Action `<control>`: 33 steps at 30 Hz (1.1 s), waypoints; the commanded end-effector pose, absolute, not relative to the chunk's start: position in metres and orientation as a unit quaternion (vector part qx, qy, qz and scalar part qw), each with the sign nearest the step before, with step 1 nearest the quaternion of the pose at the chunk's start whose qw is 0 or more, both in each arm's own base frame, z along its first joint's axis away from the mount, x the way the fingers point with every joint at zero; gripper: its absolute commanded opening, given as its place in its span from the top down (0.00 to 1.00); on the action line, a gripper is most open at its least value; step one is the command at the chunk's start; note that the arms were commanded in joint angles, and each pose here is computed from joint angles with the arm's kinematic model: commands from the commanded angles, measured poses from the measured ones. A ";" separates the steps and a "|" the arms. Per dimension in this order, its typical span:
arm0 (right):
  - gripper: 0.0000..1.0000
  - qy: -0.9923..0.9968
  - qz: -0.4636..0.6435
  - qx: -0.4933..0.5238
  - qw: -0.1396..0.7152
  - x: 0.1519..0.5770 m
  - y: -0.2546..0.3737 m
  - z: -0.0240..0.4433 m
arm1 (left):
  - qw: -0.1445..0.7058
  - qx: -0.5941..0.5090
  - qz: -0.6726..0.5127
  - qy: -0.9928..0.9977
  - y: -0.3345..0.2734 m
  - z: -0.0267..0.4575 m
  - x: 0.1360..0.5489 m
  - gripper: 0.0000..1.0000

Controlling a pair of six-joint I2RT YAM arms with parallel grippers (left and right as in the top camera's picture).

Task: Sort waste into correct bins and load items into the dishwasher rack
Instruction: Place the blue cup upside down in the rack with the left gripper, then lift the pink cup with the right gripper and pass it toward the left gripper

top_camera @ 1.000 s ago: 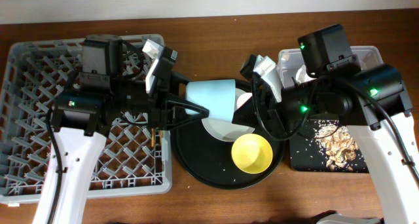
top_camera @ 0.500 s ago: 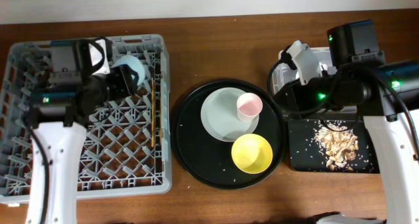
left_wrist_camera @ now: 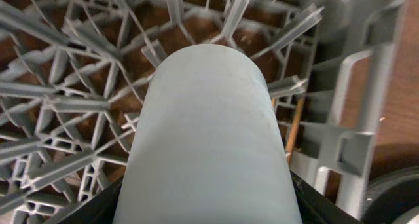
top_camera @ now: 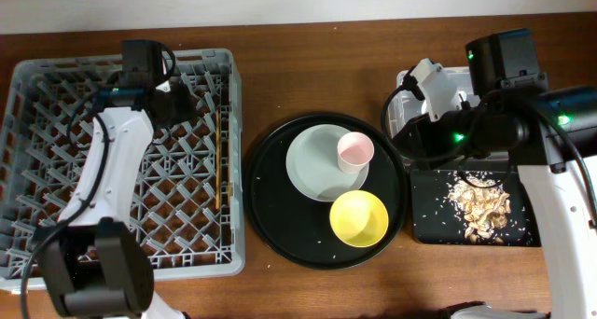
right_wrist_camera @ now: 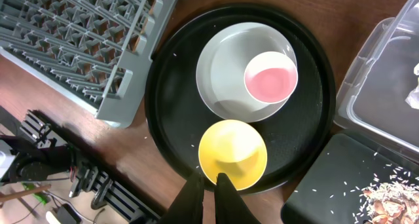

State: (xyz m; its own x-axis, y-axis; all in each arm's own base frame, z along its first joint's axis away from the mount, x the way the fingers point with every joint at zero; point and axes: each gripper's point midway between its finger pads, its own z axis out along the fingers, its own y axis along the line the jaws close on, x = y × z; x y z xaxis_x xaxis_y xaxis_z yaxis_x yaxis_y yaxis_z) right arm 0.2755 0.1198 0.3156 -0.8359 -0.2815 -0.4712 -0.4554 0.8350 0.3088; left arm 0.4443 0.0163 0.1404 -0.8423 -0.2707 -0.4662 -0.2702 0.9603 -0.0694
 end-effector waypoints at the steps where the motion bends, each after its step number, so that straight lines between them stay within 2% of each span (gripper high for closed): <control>1: 0.90 0.939 0.203 -0.190 0.203 0.276 0.117 0.312 | 0.217 -0.147 0.008 0.965 0.017 0.122 0.444 0.53; 4: 0.85 0.939 0.203 -0.190 0.202 0.276 0.117 0.312 | 0.218 -0.147 0.008 0.965 0.017 0.122 0.444 0.14; 5: 0.83 0.939 0.204 -0.190 0.201 0.276 0.117 0.312 | 0.218 -0.147 0.008 0.965 0.017 0.122 0.444 0.05; 6: 0.82 0.939 0.204 -0.190 0.201 0.276 0.117 0.312 | 0.219 -0.147 0.008 0.965 0.017 0.123 0.445 0.01; 8: 0.67 0.939 0.203 -0.190 0.201 0.276 0.117 0.312 | 0.225 -0.147 0.007 0.963 0.017 0.128 0.447 0.01; 10: 0.59 0.939 0.204 -0.190 0.201 0.276 0.117 0.312 | 0.235 -0.147 0.004 0.961 0.017 0.141 0.449 0.01; 15: 0.55 0.939 0.204 -0.193 0.197 0.279 0.120 0.309 | 0.272 -0.121 -0.089 0.950 -0.014 0.207 0.442 0.08; 18: 0.52 0.936 0.209 -0.214 0.186 0.288 0.136 0.296 | 0.292 -0.088 -0.179 0.935 -0.046 0.259 0.413 0.08; 21: 0.52 0.939 0.184 -0.242 0.159 0.301 0.155 0.261 | 0.297 -0.082 -0.191 0.932 -0.050 0.291 0.370 0.08; 24: 0.53 0.945 0.154 -0.256 0.135 0.317 0.168 0.218 | 0.285 -0.092 -0.170 0.939 -0.044 0.298 0.339 0.07; 25: 0.53 0.948 0.146 -0.251 0.130 0.323 0.169 0.206 | 0.282 -0.094 -0.165 0.940 -0.042 0.298 0.334 0.07; 30: 0.71 0.958 0.124 -0.239 0.099 0.345 0.176 0.134 | 0.254 -0.097 -0.162 0.949 -0.042 0.291 0.319 0.07; 33: 0.71 0.962 0.111 -0.236 0.082 0.352 0.175 0.102 | 0.249 -0.093 -0.160 0.951 -0.042 0.287 0.318 0.07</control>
